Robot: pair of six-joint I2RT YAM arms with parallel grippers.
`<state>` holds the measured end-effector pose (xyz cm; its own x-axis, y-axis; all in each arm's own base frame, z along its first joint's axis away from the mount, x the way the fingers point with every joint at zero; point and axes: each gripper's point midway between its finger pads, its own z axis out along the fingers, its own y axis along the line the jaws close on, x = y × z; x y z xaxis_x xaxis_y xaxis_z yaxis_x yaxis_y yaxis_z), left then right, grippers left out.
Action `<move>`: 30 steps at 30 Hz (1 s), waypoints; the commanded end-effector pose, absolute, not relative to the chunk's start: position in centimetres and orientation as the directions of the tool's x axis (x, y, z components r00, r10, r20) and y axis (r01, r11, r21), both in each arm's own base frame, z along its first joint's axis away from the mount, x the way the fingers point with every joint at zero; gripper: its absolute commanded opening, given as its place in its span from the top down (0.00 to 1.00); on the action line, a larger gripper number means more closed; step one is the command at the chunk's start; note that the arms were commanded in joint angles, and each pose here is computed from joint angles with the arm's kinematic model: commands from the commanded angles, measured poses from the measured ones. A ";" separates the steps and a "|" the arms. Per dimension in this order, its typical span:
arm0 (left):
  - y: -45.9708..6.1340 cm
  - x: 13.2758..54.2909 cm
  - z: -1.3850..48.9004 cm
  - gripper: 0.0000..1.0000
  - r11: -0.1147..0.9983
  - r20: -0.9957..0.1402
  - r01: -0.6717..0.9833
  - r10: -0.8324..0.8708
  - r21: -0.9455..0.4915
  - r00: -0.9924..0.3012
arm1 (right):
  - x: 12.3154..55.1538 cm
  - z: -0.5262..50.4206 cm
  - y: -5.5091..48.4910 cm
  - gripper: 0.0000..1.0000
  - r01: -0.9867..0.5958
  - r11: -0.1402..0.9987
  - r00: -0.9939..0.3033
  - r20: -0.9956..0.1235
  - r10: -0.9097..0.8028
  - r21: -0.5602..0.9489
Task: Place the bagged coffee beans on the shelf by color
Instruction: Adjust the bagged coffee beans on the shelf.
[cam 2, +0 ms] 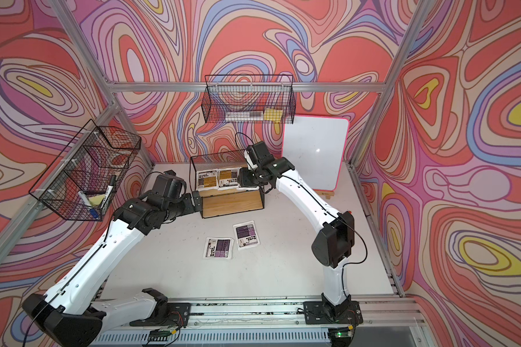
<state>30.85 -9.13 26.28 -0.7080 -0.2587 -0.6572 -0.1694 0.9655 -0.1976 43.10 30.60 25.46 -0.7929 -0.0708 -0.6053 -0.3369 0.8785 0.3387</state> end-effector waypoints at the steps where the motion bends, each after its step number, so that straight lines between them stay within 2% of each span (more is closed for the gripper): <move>1: -9.0 31.3 25.9 0.01 0.964 -0.659 -0.181 -0.266 -0.197 -0.704 | 44.8 23.7 30.2 0.51 -0.295 0.911 -0.784 -0.618 -0.058 0.289; 15: -8.8 31.1 25.6 0.01 0.963 -0.657 -0.188 -0.269 -0.193 -0.704 | 45.9 21.1 30.9 0.51 -0.279 0.920 -0.804 -0.590 -0.067 0.275; 30: -8.7 30.8 25.6 0.01 0.963 -0.658 -0.190 -0.268 -0.189 -0.704 | 48.0 19.8 29.1 0.51 -0.238 0.950 -0.801 -0.594 -0.074 0.202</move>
<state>30.87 -9.13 25.78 -0.7118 -0.2578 -0.6533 -0.1720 0.9658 -0.1938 47.15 30.10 20.76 -0.7941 -0.0720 -0.6035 -0.2614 0.9369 0.2322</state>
